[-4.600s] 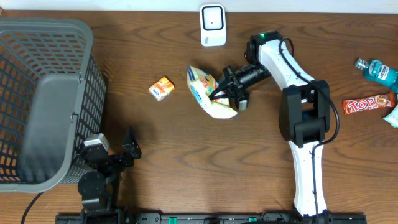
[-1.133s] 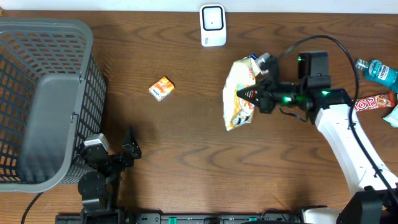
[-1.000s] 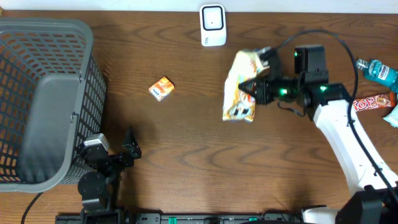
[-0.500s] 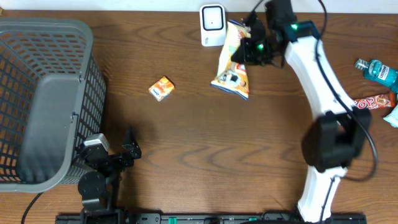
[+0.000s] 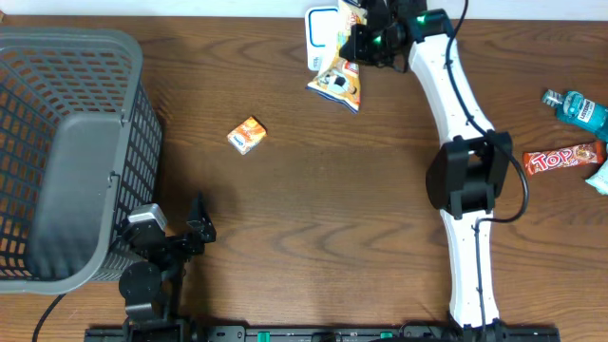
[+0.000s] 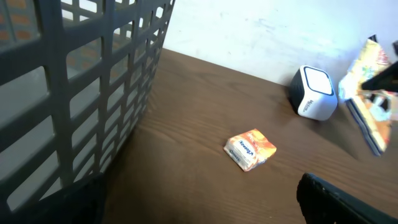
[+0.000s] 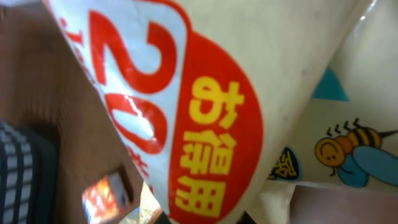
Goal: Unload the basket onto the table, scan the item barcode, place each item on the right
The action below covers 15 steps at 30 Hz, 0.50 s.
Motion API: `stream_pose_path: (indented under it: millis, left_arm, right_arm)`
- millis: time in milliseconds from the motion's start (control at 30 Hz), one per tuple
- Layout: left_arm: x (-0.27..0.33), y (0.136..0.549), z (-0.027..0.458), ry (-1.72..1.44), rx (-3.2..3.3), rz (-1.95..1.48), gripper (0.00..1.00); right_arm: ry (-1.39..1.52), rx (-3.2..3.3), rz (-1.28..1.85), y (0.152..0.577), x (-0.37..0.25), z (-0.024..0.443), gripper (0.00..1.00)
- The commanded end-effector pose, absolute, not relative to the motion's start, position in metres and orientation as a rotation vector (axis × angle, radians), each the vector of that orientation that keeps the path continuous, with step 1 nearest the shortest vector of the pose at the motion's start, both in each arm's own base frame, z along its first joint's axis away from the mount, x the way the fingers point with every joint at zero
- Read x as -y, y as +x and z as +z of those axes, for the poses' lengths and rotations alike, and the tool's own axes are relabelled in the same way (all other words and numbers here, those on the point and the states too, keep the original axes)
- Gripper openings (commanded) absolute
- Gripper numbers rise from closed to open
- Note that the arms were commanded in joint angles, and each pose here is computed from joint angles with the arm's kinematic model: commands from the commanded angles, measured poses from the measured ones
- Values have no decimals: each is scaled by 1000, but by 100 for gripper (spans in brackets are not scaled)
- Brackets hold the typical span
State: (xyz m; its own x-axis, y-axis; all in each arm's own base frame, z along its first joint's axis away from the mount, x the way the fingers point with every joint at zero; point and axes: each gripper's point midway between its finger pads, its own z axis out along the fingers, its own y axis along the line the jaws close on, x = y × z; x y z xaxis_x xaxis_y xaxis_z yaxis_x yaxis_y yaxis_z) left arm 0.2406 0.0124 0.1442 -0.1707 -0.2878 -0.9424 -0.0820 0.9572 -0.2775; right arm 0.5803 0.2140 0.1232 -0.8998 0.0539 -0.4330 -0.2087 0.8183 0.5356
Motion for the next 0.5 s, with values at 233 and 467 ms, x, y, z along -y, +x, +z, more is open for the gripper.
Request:
stream_pose_path:
  millis: [233,467]
  left_arm:
    - [-13,240,130,-285,-1772,-181,98]
    - [-13,240,130,-285,-1772,-181,98]
  right_arm:
    - [-82,-2516,950,588,-264,114,1]
    - [78,-2561,907,595,-254,94,1]
